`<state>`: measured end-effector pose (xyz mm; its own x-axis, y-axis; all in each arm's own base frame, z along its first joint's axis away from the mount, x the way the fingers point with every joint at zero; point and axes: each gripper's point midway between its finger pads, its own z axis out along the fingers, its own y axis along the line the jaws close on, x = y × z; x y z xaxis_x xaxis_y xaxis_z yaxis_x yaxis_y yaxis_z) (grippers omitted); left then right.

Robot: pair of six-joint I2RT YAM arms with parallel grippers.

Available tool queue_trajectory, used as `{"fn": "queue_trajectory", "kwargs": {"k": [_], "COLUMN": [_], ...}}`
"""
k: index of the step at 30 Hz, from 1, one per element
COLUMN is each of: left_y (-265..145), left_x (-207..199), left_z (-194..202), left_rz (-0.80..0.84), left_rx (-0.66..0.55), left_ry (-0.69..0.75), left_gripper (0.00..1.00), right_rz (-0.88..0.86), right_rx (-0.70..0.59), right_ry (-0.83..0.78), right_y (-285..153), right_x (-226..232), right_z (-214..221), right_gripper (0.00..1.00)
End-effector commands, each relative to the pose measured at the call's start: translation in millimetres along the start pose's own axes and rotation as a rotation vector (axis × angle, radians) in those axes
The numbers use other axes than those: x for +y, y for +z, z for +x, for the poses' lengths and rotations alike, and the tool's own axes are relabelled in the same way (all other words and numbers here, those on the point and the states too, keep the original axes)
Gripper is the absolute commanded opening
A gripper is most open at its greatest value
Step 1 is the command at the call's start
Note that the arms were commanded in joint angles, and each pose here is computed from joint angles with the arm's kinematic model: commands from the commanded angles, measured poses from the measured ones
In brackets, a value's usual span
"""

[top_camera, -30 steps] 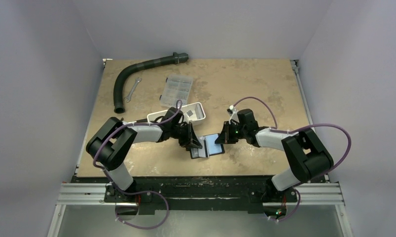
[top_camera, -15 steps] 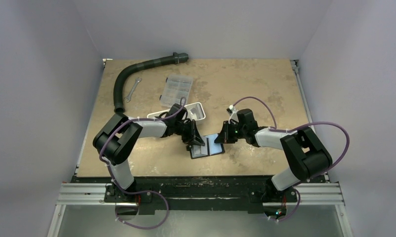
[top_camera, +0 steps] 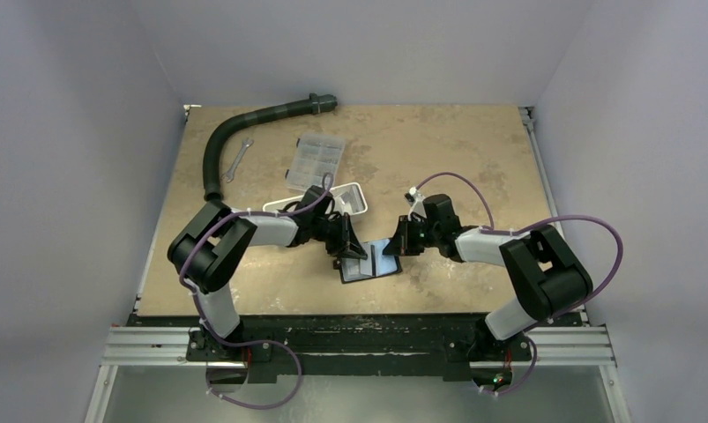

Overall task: Put the credit cards into the card holder
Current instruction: Insert the credit card into the card holder.

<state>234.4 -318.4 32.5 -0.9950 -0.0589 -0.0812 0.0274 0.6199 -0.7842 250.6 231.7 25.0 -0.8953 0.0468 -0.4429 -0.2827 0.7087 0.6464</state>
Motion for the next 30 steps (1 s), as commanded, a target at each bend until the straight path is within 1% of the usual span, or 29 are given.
{"fn": "queue_trajectory", "kwargs": {"k": [1, 12, 15, 21, 26, 28, 30], "left_y": [1.9, -2.8, 1.9, 9.8, 11.7, 12.3, 10.1], "left_x": [16.0, 23.0, 18.6, 12.5, 15.9, 16.9, 19.7], "left_z": [-18.5, -24.2, -19.4, -7.4, 0.9, 1.5, 1.4], "left_rz": [-0.083, -0.117, -0.073, -0.035, -0.051, -0.081, -0.141], "left_rx": [-0.116, -0.18, -0.163, -0.126, -0.101, -0.094, -0.094], "left_ry": [0.027, 0.02, -0.005, -0.005, 0.025, 0.049, 0.083], "left_gripper": [0.0, 0.0, 0.0, 0.0, 0.0, 0.16, 0.28], "right_rz": [0.03, 0.025, 0.024, 0.019, 0.016, 0.014, 0.013], "right_rx": [0.002, 0.005, 0.004, 0.002, -0.006, -0.009, -0.01], "right_ry": [-0.005, -0.004, -0.003, -0.005, -0.012, -0.017, -0.021], "right_y": [2.0, 1.8, 1.5, -0.8, -4.6, -6.3, -8.0], "right_x": [-8.7, -8.0, -7.6, -5.0, -1.1, 0.9, 2.4], "right_z": [3.6, 4.9, 5.0, 3.8, 0.5, -1.4, -2.3], "right_gripper": [0.0, 0.0, 0.0, 0.0, 0.0, 0.0, 0.0]}}
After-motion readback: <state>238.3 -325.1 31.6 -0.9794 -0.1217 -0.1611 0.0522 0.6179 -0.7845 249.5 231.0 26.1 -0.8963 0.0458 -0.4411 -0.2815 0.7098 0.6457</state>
